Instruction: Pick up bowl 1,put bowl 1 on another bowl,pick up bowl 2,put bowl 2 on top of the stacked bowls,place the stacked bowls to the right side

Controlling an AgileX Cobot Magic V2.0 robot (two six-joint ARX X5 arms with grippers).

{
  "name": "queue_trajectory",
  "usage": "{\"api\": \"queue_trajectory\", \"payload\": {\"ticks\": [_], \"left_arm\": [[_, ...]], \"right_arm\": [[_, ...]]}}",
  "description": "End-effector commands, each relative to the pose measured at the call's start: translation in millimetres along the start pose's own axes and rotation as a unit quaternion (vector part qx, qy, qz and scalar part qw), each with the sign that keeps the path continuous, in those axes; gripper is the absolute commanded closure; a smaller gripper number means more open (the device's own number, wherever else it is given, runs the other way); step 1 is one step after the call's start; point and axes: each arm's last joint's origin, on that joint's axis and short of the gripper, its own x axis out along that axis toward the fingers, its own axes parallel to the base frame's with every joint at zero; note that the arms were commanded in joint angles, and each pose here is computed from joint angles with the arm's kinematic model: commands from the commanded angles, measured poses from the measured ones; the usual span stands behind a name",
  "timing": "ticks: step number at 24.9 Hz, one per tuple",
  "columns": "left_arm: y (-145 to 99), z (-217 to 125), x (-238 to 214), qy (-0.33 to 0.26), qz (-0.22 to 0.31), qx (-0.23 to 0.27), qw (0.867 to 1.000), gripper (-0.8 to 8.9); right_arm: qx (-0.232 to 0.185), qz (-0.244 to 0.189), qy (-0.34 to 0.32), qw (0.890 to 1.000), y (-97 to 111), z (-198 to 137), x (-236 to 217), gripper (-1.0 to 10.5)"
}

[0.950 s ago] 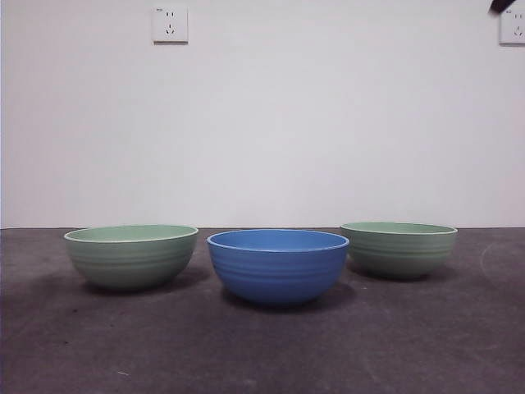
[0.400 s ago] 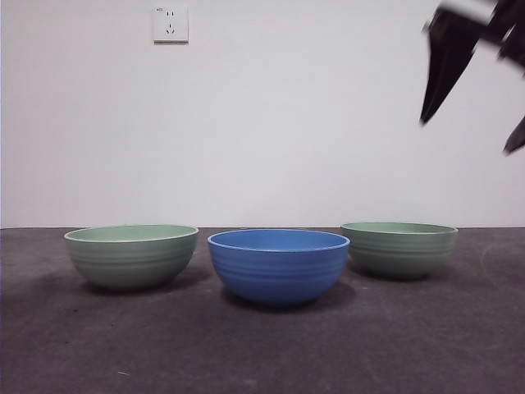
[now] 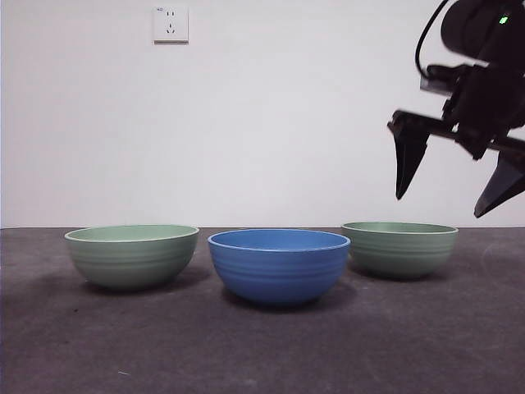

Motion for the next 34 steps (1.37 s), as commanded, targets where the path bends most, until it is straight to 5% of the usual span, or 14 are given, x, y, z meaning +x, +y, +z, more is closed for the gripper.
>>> {"api": "queue_trajectory", "payload": {"ticks": [1, 10, 14, 20, 24, 31, 34], "left_arm": [[-1, 0, 0, 0.0, -0.001, 0.0, 1.0, 2.25], [-1, 0, 0, 0.0, -0.001, 0.0, 1.0, 2.25], [-1, 0, 0, 0.0, -0.001, 0.0, 1.0, 2.25], [-1, 0, 0, 0.0, -0.001, 0.0, 1.0, 2.25], [-1, 0, 0, 0.0, 0.0, 0.0, 1.0, 2.25], [1, 1, 0, 0.002, 0.026, 0.003, 1.0, 2.25], [1, 2, 0, -0.005, 0.028, 0.009, 1.0, 2.25]], "right_arm": [[0.013, -0.01, 0.008, 1.0, -7, 1, 12, 4.8], [0.029, -0.021, 0.024, 0.999, -22, 0, 30, 5.9], [0.02, -0.017, 0.02, 0.999, -21, 1, 31, 8.0], [0.021, -0.019, 0.034, 0.999, -23, -2, 39, 8.0], [0.019, -0.017, 0.019, 0.999, -23, 1, 41, 9.6], [0.011, -0.008, -0.014, 1.0, -15, 7, 17, 9.6], [-0.01, 0.033, -0.044, 0.998, 1, 9, -16, 9.6]]}}
